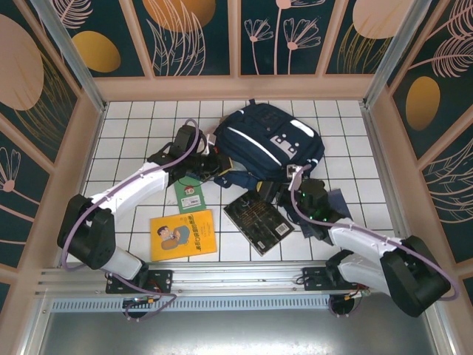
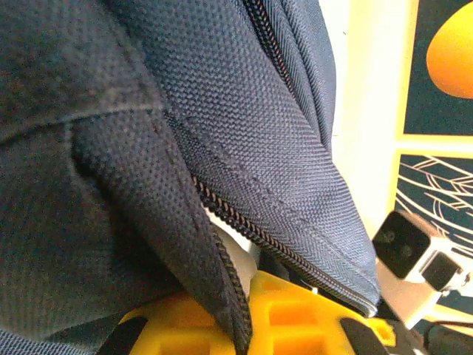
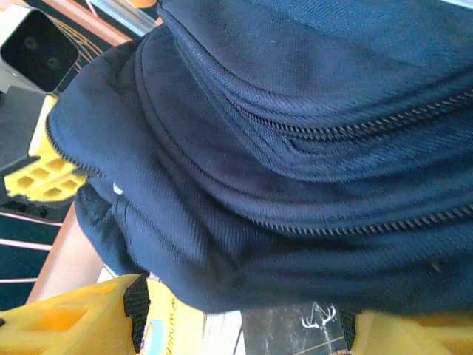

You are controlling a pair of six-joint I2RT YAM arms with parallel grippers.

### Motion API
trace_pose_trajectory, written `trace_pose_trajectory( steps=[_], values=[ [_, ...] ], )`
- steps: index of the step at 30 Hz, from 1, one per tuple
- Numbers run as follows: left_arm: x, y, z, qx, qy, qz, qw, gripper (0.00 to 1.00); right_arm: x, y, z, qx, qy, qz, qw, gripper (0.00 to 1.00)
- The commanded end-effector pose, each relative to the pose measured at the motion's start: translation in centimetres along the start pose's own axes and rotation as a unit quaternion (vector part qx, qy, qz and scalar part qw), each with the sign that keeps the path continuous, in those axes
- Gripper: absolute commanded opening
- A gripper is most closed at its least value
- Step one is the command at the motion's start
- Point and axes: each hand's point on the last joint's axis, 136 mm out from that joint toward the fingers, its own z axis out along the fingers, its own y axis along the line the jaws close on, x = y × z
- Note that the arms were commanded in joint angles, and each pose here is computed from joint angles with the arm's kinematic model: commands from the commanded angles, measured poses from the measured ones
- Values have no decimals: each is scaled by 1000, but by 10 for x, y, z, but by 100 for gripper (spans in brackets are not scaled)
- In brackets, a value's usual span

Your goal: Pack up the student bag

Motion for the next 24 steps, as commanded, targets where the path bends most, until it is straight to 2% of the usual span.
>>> trace_pose_trajectory(
  steps=[1, 7, 14, 24],
  values=[
    [11, -25, -13, 35, 8, 56, 998, 0, -25, 24, 9, -46, 1, -30, 998, 70],
    [10, -20, -17, 0, 0, 108, 994, 0, -30, 22, 23, -48, 48, -47, 997, 70],
    [11, -12, -13, -12, 8, 116, 993, 0, -41, 18, 26, -7, 69, -91, 993, 78],
    [8, -8, -11, -30, 11, 145, 989, 0, -46, 23, 36, -26, 121, -98, 987, 81]
  ],
)
